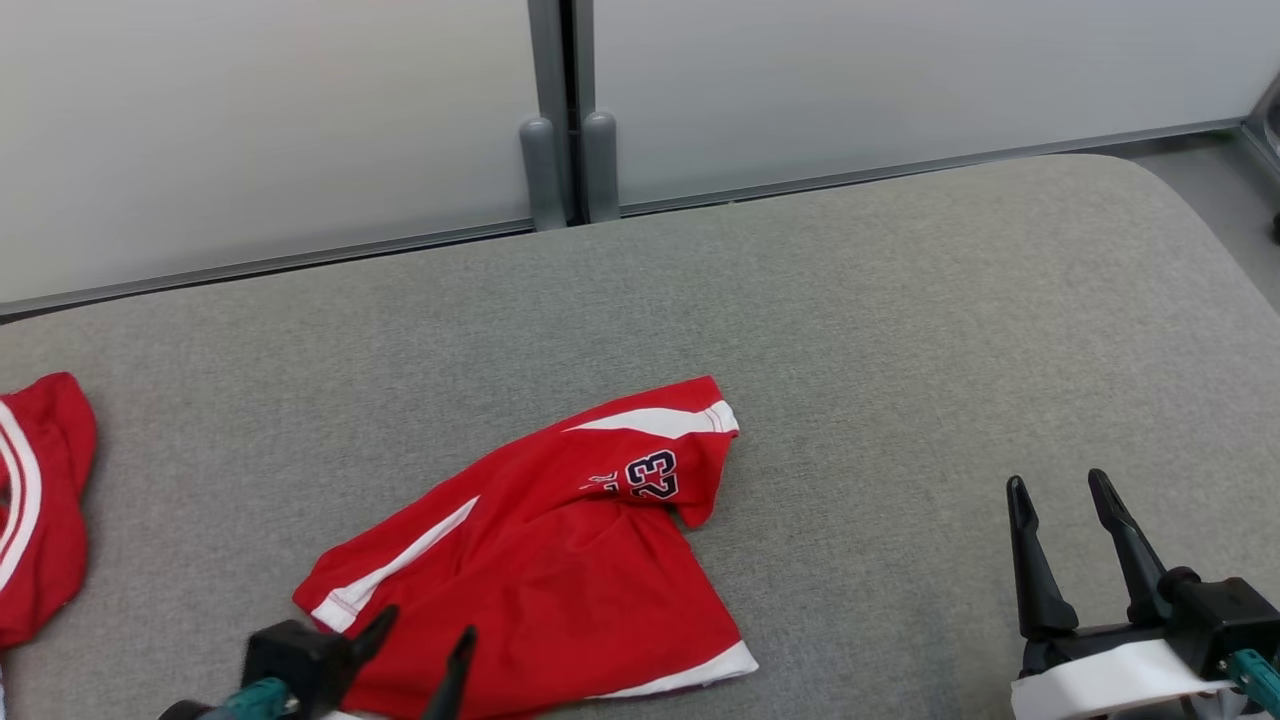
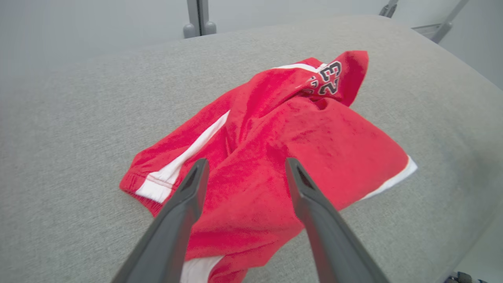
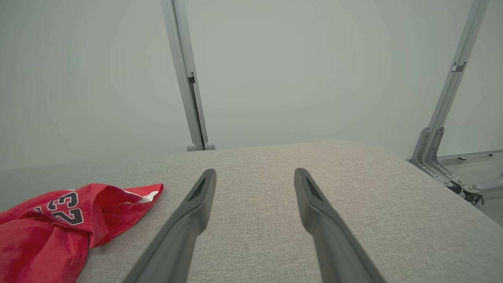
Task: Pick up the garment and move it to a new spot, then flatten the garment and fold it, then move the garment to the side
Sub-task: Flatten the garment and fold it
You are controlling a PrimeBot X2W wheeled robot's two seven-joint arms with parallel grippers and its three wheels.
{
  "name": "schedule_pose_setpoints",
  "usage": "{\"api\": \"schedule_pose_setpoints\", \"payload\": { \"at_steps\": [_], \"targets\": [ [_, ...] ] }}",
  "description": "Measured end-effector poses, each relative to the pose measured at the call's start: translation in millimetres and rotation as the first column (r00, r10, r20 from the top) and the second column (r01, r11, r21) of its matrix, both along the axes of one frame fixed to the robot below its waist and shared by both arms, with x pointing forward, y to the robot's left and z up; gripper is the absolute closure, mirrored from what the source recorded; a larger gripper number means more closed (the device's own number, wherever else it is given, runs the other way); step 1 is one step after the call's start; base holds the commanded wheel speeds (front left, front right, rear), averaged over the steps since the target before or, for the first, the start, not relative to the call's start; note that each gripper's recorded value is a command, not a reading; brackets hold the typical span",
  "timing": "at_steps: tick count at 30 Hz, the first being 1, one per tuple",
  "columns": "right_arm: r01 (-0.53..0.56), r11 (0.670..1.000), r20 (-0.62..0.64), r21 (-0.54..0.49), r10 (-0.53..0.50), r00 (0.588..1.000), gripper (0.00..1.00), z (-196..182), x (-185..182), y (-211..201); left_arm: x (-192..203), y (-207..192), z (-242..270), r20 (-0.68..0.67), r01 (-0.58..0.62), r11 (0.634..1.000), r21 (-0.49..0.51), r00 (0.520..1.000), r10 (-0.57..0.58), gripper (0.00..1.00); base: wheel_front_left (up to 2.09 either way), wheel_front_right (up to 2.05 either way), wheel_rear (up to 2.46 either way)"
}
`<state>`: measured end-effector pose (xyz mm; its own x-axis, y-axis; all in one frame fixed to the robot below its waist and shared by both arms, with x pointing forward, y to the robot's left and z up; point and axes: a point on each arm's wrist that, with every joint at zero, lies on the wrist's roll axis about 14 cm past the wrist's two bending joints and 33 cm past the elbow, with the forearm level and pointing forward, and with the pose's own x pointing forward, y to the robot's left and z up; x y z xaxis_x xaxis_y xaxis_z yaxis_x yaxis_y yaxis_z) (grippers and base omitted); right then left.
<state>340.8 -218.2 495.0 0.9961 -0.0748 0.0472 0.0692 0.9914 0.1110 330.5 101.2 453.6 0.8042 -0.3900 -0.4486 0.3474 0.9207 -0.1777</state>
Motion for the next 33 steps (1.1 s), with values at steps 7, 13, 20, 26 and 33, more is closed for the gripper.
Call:
{"api": "schedule_pose_setpoints", "payload": {
  "at_steps": [7, 13, 20, 26, 33],
  "targets": [
    [0.058, 0.998, -0.003, 0.011, -0.057, 0.998, 0.0, 0, -10, -16, -18, -111, 26, 0.045, 0.393, 0.919, -0.029, 0.919, -0.391, 0.0, 0.0, 0.0, 0.0],
    [0.115, 0.993, -0.016, 0.008, -0.115, 0.993, 0.0, -2, -18, -33, -43, -174, 3, -0.013, 0.678, 0.735, 0.015, 0.735, -0.678, 0.0, 0.0, 0.0, 0.0],
    [0.169, 0.986, -0.019, 0.013, -0.169, 0.985, 0.0, -2, -29, -47, -31, -184, -36, -0.083, 0.758, 0.622, 0.195, 0.645, -0.76, 0.0, 0.0, 0.0, 0.0],
    [0.183, 0.983, -0.018, 0.018, -0.182, 0.983, 0.0, -2, -33, -51, -34, -166, -72, -0.209, 0.779, 0.566, 0.27, 0.621, -0.755, 1.0, 0.0, 0.0, 0.0],
    [0.17, 0.985, -0.01, 0.012, -0.17, 0.985, 0.0, 0, -30, -48, -15, -204, -13, 0.0, 0.6, 0.787, -0.146, 0.795, -0.607, 1.0, 0.0, 0.0, 0.0]
  ]
}}
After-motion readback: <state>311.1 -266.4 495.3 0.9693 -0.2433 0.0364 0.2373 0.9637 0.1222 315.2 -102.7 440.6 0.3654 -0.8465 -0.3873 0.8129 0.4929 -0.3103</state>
